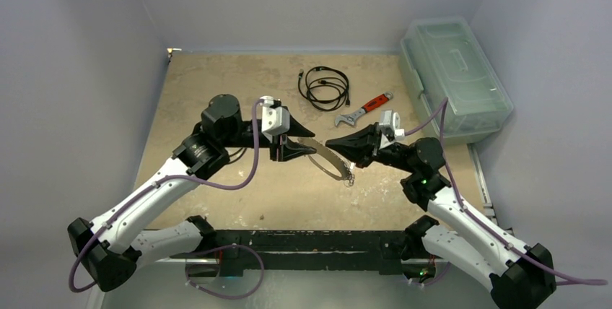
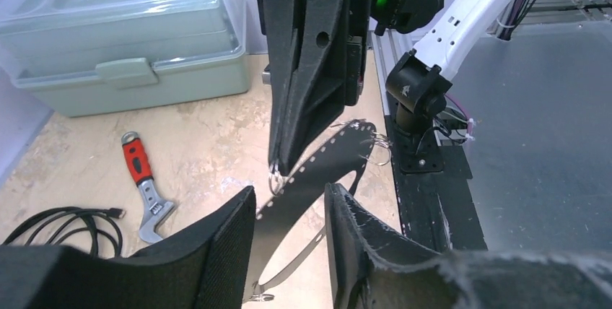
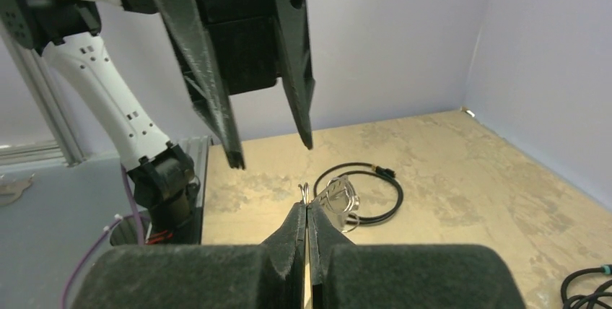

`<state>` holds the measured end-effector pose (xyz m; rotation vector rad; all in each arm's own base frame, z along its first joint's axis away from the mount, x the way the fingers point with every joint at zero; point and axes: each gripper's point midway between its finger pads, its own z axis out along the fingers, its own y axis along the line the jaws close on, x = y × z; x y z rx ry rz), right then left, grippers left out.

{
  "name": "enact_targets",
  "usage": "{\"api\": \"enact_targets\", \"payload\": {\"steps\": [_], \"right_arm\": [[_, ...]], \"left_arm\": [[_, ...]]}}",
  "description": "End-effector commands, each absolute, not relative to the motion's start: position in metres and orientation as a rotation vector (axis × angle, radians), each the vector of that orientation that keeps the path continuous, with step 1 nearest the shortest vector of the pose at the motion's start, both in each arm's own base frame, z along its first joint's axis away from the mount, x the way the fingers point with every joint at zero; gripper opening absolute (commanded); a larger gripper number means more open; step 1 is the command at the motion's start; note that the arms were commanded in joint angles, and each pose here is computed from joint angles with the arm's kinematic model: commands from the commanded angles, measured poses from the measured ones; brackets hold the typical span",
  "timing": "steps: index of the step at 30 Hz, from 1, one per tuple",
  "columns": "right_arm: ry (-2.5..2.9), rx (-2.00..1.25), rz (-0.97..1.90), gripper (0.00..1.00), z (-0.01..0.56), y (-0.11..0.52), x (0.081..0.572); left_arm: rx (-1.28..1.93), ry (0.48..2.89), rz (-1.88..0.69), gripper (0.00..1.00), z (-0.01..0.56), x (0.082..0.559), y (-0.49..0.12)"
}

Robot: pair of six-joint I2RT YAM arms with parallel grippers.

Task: Put the keys on the keyring

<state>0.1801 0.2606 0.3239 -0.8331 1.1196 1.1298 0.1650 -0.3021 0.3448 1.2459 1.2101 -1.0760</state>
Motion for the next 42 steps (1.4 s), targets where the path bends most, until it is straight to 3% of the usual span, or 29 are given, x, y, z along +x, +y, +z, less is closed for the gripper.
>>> {"api": "enact_targets", "payload": {"steps": [1, 7, 25, 32, 36, 42], "right_arm": [[1.024, -0.894, 1.135, 0.00, 0.347, 0.261, 0.167], [1.027, -0.901, 1.140, 0.00, 0.345, 0.261, 0.165], [1.026, -0.908, 1.146, 0.00, 0.345, 0.262, 0.164], [1.022, -0.909, 1.150, 0.00, 0.346, 0.262, 0.163], [1.021, -0.914, 1.155, 0.00, 0.346, 0.262, 0.162], [1.042, -0.907, 1.153, 0.00, 0.342, 0.263, 0.165]], "left_arm": [[1.282, 1.144, -1.118, 0.37, 0.348, 0.163, -0.312], [1.280, 1.124, -1.138, 0.30, 0.349, 0.166, -0.321], [1.301, 1.186, -1.119, 0.29, 0.326, 0.174, -0.328], [1.303, 1.193, -1.123, 0.19, 0.323, 0.176, -0.331], [1.302, 1.194, -1.117, 0.00, 0.322, 0.176, -0.331], [1.249, 1.224, -1.077, 0.00, 0.325, 0.186, -0.330]]}}
